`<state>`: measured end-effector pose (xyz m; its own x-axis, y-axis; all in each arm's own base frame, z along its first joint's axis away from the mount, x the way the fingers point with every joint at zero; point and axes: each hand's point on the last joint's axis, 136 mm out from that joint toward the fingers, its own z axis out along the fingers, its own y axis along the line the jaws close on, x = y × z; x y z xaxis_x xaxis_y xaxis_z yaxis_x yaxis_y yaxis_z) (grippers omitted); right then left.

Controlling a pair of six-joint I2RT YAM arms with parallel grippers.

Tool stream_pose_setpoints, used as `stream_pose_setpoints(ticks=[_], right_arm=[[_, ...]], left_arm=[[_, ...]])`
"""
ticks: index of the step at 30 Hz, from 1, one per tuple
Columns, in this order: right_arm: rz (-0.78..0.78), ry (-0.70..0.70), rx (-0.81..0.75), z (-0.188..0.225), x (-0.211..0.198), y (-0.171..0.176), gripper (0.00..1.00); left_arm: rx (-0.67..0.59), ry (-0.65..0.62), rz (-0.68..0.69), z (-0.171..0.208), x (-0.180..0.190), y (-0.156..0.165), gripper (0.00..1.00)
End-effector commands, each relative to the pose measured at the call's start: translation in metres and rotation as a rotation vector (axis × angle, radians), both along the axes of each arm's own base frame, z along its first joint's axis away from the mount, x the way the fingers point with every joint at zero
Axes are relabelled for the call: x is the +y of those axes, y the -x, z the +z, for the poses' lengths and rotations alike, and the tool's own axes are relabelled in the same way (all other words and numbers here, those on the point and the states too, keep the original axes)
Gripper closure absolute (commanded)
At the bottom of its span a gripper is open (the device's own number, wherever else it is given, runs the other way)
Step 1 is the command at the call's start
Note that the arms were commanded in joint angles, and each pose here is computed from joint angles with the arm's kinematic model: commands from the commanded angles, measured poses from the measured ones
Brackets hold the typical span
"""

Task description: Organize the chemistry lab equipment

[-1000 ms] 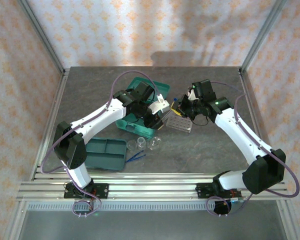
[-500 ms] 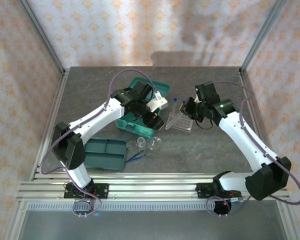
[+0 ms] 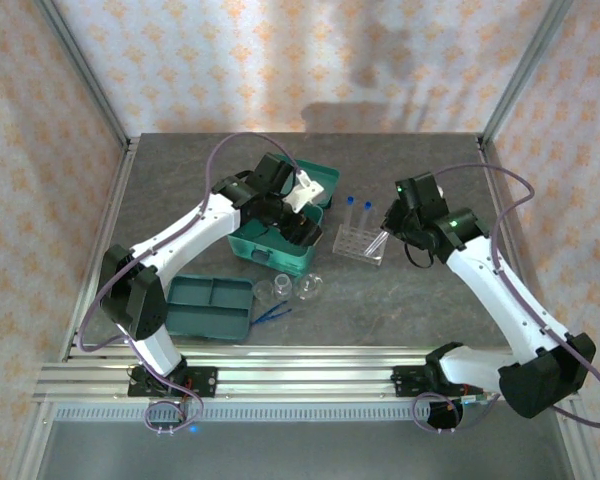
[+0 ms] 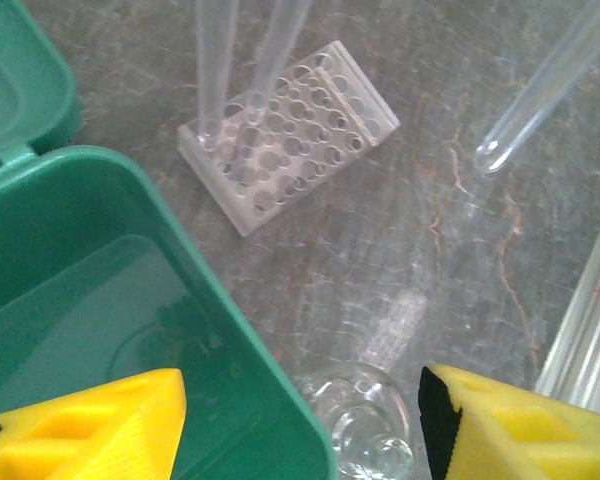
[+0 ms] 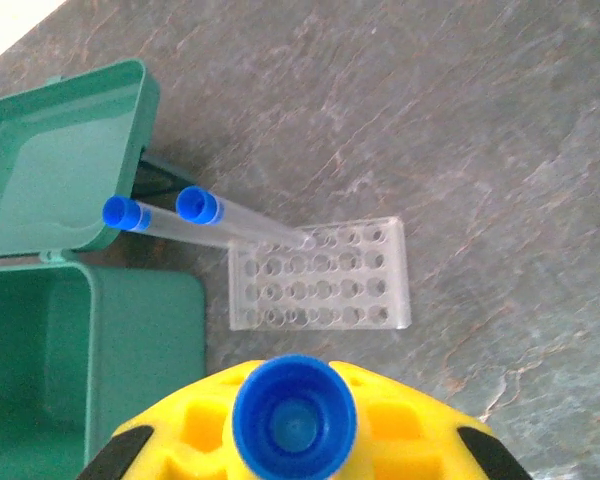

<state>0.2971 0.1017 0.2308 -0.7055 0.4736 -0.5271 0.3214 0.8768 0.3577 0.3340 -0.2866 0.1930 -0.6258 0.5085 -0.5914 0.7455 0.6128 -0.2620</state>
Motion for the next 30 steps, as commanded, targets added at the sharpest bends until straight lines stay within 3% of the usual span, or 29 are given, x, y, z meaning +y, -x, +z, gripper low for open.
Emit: stream_pose_setpoints(ticks=[1, 15, 30], right_arm=[[-0.077, 0.144, -0.045, 0.002, -0.027, 0.006, 0.92], [-0.231, 0.257, -0.192, 0.002, -0.043, -0.006, 0.93], [-0.224, 0.307, -0.208, -0.015, -0.025, -0.045, 0.92]], left_arm=[[-0.056, -0.004, 0.074, 0.01, 0.01, -0.012, 0.35], [-0.096, -0.015, 0.142, 0.017, 0.03, -0.022, 0.35], [-0.106, -0.005, 0.165, 0.024, 0.042, -0.022, 0.35]])
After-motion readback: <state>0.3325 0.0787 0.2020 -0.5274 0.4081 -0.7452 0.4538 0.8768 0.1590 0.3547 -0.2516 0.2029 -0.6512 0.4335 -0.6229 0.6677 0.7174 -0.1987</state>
